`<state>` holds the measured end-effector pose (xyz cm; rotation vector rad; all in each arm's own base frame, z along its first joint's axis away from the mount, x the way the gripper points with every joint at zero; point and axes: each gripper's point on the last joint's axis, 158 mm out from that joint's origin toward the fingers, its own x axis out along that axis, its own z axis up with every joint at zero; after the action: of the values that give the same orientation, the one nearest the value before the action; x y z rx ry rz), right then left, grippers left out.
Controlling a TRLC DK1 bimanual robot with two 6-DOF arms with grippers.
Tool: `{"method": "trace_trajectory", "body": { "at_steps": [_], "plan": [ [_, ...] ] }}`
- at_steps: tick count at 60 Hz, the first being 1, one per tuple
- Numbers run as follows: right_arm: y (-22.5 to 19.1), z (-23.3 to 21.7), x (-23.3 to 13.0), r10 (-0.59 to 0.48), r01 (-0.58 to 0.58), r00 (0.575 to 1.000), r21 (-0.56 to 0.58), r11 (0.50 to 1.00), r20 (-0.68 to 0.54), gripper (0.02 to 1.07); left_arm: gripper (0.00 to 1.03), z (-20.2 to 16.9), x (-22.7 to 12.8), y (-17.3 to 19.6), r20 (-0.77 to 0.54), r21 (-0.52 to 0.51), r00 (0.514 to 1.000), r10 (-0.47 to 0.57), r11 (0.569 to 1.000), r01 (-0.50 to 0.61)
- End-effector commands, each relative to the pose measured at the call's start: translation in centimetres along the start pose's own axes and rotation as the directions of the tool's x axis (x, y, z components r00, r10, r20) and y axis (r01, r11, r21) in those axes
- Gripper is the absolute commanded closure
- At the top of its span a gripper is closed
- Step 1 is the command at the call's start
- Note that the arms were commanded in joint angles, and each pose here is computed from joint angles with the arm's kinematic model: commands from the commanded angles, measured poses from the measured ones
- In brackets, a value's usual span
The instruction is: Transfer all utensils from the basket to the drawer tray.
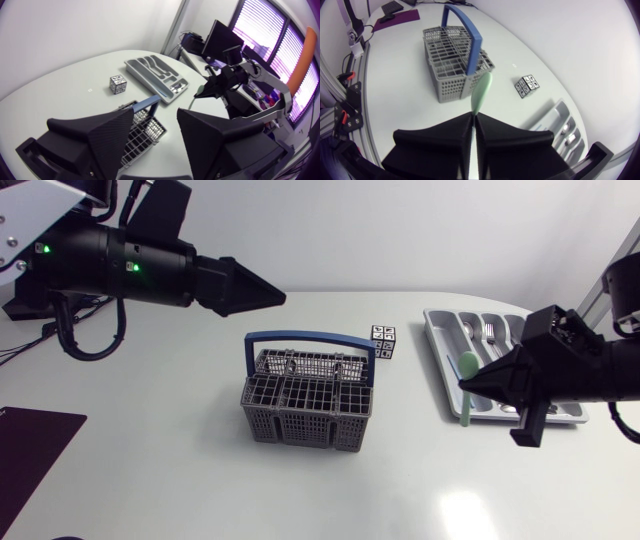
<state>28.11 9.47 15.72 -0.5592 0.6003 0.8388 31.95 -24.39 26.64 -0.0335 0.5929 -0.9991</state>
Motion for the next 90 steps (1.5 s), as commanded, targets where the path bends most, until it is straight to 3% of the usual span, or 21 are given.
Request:
{"method": "trace_trajectory", "body": {
  "at_steps": [1, 8, 17, 26, 45, 56, 58, 60, 61, 62, 66, 73, 79, 90],
  "plan": [
    [-1.6, -3.1, -0.3, -0.05, 0.049, 0.997, -0.024, 0.999, -0.057, 1.02, 0.41, -1.6, -0.1, 1.6, -0.033, 0.032, 0.997, 0.07, 0.997, -0.069],
    [-5.1, -6.4, -1.0, -0.176, 0.17, 0.976, -0.056, 0.984, -0.126, 1.02, 0.41, -3.4, -0.1, 3.3, -0.068, 0.051, 0.988, 0.137, 0.99, -0.134],
    [-10.3, -12.1, -1.1, -0.37, 0.341, 0.897, -0.152, 0.928, -0.244, 1.02, 0.41, -5.8, -0.5, 5.7, -0.108, 0.055, 0.973, 0.203, 0.979, -0.198],
    [-14.0, -16.9, -0.7, -0.454, 0.405, 0.831, -0.21, 0.89, -0.322, 1.02, 0.41, -7.6, -1.1, 7.6, -0.135, 0.035, 0.962, 0.237, 0.971, -0.235],
    [-18.6, -24.1, 1.0, -0.527, 0.448, 0.741, -0.279, 0.85, -0.417, 1.02, 0.41, -10.4, -2.1, 9.7, -0.179, 0.032, 0.94, 0.291, 0.956, -0.29],
    [-18.9, -25.4, 1.8, -0.542, 0.44, 0.722, -0.321, 0.839, -0.43, 1.0, 0.41, -11.5, -2.0, 10.0, -0.197, 0.036, 0.935, 0.295, 0.955, -0.294],
    [-18.8, -25.4, 1.8, -0.543, 0.44, 0.72, -0.321, 0.839, -0.432, 0.92, 0.41, -11.7, -2.0, 10.1, -0.199, 0.038, 0.933, 0.298, 0.954, -0.297],
    [-18.7, -25.4, 1.7, -0.543, 0.44, 0.72, -0.321, 0.839, -0.432, 0.77, 0.41, -11.9, -1.9, 10.2, -0.203, 0.04, 0.932, 0.302, 0.953, -0.3],
    [-18.6, -25.4, 1.7, -0.543, 0.44, 0.72, -0.321, 0.839, -0.432, 0.76, 0.41, -11.9, -2.0, 10.3, -0.203, 0.041, 0.931, 0.304, 0.952, -0.302],
    [-18.4, -25.3, 1.6, -0.544, 0.441, 0.72, -0.322, 0.838, -0.431, 0.62, 0.41, -12.3, -1.9, 10.4, -0.211, 0.046, 0.927, 0.309, 0.951, -0.307],
    [-18.1, -25.0, 1.2, -0.554, 0.449, 0.713, -0.327, 0.832, -0.43, 0.31, 0.41, -12.8, -1.8, 10.8, -0.219, 0.049, 0.922, 0.319, 0.947, -0.317],
    [-17.3, -23.4, 0.0, -0.584, 0.478, 0.702, -0.338, 0.811, -0.409, 0.08, 0.41, -13.7, -1.8, 12.0, -0.23, 0.057, 0.908, 0.351, 0.936, -0.348],
    [-15.7, -20.3, -0.4, -0.583, 0.486, 0.723, -0.326, 0.811, -0.372, 0.07, 0.41, -14.5, -1.6, 12.6, -0.248, 0.065, 0.899, 0.361, 0.932, -0.357],
    [-10.4, -13.5, 1.0, -0.508, 0.434, 0.812, -0.284, 0.855, -0.288, 0.07, 0.41, -15.4, -1.0, 13.8, -0.263, 0.076, 0.884, 0.385, 0.922, -0.379]
  ]
}}
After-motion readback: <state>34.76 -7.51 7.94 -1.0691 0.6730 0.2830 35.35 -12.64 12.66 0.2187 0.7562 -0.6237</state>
